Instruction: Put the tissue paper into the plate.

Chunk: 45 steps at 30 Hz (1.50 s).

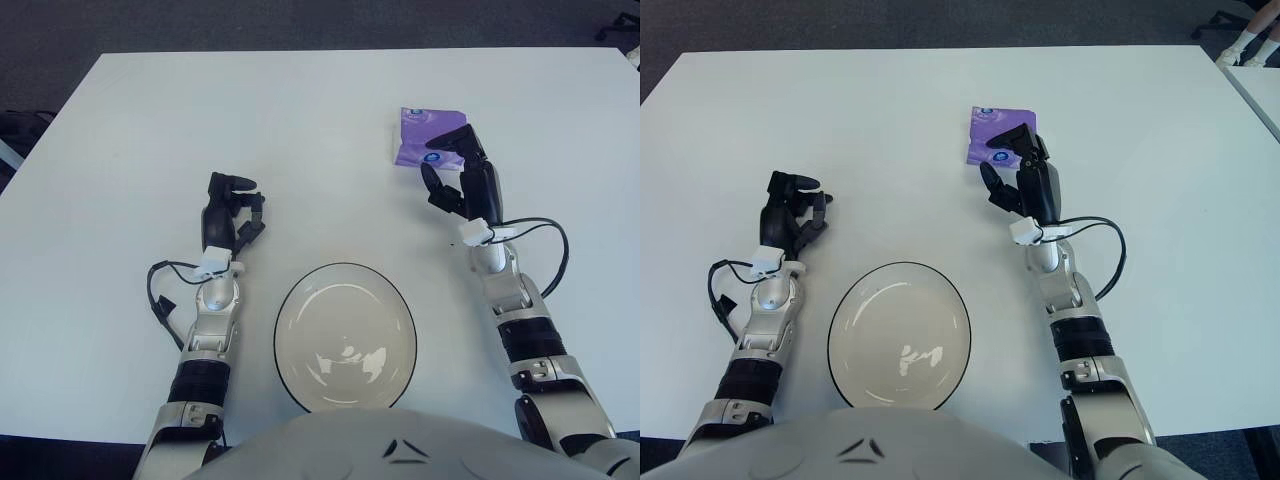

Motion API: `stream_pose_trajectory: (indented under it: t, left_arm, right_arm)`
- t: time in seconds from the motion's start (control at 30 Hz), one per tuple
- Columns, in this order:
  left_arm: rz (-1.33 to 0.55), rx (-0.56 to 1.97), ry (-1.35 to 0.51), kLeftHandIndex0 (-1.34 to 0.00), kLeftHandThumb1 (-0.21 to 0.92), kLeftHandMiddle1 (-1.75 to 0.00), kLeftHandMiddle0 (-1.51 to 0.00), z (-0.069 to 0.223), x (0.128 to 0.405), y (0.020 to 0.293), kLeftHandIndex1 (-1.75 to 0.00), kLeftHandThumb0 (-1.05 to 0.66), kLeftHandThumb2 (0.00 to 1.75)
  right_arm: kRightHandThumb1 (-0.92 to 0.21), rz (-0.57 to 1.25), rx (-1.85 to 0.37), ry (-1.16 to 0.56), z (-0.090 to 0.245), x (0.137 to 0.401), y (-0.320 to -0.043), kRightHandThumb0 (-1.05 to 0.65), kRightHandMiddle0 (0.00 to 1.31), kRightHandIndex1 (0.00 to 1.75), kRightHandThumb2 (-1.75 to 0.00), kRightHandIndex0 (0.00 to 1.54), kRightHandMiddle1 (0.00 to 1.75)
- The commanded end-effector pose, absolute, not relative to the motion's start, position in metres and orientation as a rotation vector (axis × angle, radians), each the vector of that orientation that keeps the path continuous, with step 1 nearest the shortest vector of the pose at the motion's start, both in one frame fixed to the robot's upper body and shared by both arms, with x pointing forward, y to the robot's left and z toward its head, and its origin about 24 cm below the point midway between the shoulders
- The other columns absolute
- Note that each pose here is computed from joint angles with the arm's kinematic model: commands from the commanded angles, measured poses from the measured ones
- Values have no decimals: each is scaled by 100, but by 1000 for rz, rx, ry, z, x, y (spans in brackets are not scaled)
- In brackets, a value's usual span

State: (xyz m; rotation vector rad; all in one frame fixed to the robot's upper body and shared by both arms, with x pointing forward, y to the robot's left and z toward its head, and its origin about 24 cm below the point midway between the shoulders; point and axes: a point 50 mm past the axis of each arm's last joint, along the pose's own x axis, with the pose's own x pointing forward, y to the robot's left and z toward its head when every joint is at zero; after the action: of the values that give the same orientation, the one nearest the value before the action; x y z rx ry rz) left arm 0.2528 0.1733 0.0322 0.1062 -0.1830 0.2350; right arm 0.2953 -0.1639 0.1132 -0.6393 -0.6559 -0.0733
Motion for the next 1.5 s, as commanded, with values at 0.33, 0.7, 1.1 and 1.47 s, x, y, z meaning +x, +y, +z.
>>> stream_pose_trajectory:
  t: [0.33,0.7,1.1,1.47]
  left_arm:
    - [231,127,160,-24,82,-135,-52,-41,211,162,-175,-36,68]
    - [228,125,163,-24,83,-135,-50,-42,212,163,-175,-35,66]
    - [234,92,171,-24,83,-134,-48,-41,212,163,-175,-35,66]
    - [241,96,172,-24,83,-135,-50,-41,211,162,-175,-35,66]
  right_arm:
    - [-92,-32,-807,-700,140,321,-172,-87,0,35,-65,0,53]
    - [-92,57,-876,-731,164,331,-165,-103,0,1,-59,0,4]
    - [-91,108,-1047,-628,178,367,-167,-105,0,0,-41,0,0]
    - [-89,137,-1207,-588,183,391,-161,-105,0,0,-36,0,0]
